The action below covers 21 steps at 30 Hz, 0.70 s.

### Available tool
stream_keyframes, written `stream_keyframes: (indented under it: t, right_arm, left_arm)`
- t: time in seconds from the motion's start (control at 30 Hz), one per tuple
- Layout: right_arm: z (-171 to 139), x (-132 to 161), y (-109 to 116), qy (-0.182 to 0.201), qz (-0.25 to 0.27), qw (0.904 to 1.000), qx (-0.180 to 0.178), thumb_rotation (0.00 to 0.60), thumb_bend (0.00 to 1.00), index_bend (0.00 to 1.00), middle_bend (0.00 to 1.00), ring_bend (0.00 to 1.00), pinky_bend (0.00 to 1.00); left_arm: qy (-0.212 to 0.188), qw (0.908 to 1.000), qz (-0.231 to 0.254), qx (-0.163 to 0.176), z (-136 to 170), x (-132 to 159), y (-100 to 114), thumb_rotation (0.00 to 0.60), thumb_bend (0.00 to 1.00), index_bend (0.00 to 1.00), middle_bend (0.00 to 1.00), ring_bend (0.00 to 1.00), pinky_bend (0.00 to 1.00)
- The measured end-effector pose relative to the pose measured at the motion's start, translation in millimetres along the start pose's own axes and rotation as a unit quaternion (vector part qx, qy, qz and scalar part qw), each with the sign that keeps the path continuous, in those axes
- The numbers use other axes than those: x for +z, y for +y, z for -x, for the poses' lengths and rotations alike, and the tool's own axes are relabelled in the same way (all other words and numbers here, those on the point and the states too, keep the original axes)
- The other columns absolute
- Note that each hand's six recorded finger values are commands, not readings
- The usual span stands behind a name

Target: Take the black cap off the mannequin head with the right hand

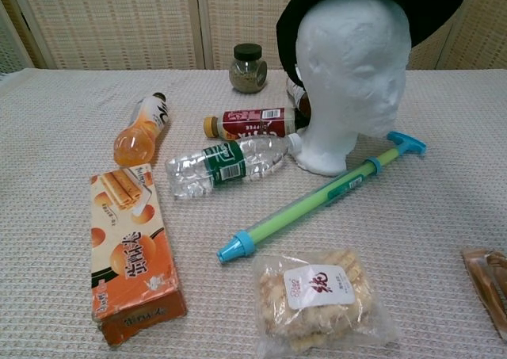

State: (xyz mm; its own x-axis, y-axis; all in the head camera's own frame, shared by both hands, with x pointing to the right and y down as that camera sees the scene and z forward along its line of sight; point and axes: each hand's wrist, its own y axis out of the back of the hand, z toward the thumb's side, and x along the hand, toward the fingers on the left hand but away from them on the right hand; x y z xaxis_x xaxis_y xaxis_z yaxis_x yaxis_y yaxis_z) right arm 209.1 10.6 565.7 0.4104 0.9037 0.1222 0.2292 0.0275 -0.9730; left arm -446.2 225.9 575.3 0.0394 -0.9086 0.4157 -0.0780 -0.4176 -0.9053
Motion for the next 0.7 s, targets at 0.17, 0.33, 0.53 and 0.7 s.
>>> stream_keyframes:
  t: [0.17,0.33,0.53,0.7]
  right_arm:
    - [16,-7,-6,-0.008,-0.017,0.9998,0.005,0.600,0.58,0.80,0.65,0.92,1.00]
    - [27,-16,-13,-0.020,-0.032,0.9992,0.011,0.600,0.58,0.80,0.65,0.92,1.00]
    - [33,-43,-10,-0.043,-0.064,0.9970,0.010,0.600,0.58,0.80,0.65,0.92,1.00]
    - [26,-75,9,-0.060,-0.091,0.9940,0.004,0.600,0.58,0.80,0.65,0.92,1.00]
  left_arm:
    - [0.001,1.0000,-0.001,-0.003,0,0,-2,0.600,0.19,0.19,0.22,0.20,0.22]
    - [0.002,1.0000,-0.001,-0.005,-1,-1,-4,0.600,0.19,0.19,0.22,0.20,0.22]
    - [0.006,1.0000,-0.001,-0.007,0,-4,-5,0.600,0.19,0.19,0.22,0.20,0.22]
    - [0.003,1.0000,-0.001,-0.008,-1,-2,-5,0.600,0.19,0.19,0.22,0.20,0.22]
